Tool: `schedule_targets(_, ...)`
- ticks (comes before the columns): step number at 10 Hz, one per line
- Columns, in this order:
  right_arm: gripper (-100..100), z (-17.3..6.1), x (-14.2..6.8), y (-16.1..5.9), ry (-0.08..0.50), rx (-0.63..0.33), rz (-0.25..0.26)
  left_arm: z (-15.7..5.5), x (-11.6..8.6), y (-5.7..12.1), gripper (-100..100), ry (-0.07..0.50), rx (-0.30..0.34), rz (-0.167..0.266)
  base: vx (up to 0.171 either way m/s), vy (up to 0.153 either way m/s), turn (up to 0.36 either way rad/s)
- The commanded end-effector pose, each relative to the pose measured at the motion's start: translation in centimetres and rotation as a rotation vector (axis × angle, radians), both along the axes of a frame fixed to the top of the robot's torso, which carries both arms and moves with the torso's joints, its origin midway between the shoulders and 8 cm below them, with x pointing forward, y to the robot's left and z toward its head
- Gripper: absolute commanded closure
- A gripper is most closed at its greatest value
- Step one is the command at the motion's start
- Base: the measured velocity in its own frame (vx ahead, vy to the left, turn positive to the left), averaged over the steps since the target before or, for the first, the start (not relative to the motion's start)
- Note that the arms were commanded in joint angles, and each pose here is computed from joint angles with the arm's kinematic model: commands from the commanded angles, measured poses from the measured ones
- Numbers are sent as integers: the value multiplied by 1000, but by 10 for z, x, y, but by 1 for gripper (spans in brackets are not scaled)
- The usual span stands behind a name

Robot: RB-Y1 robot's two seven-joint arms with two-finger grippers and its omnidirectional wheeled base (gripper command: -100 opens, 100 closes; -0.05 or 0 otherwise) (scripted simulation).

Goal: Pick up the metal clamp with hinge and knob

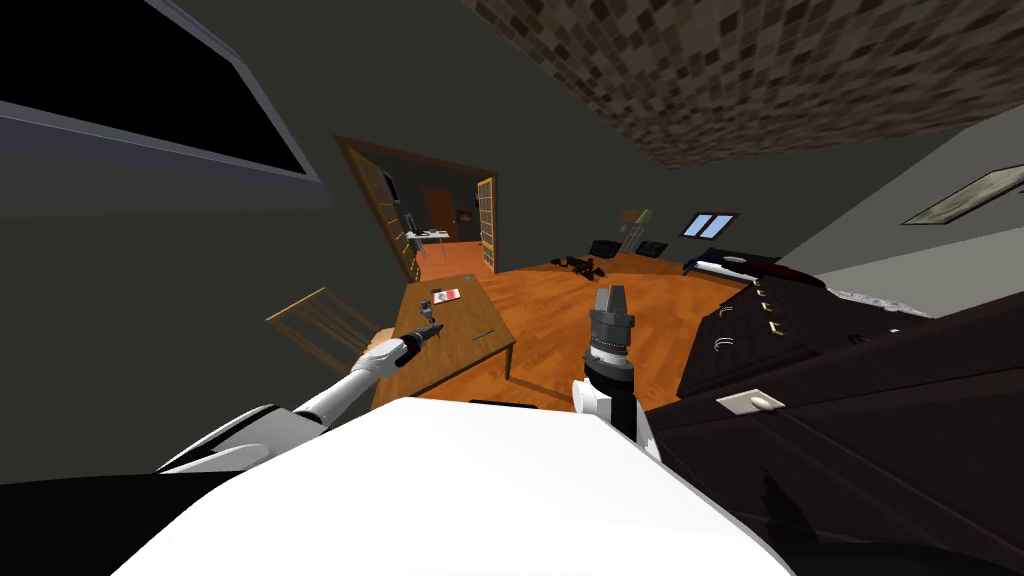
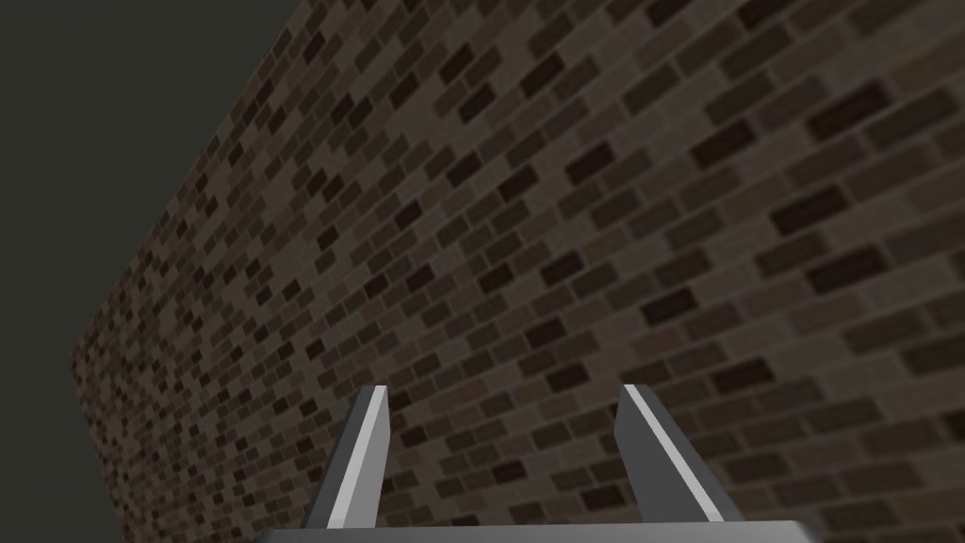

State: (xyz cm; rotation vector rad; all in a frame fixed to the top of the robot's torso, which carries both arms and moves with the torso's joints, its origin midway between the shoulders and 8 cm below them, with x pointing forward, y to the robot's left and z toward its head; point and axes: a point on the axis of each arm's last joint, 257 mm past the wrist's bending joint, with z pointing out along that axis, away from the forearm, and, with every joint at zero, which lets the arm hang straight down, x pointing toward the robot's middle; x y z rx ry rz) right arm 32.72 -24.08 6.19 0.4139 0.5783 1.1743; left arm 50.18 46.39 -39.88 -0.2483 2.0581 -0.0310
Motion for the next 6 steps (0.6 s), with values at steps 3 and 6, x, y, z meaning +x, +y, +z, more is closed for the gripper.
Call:
schedule_targets(3, 0, 0, 0, 0, 0, 0, 0, 1, -2, 38, -100, 35, 104, 30, 25, 1, -108)
schedule_targets(6, 0, 0, 0, 0, 0, 0, 0, 4, -3, 57, -100, 48, 150, 46, 32, 5, -63)
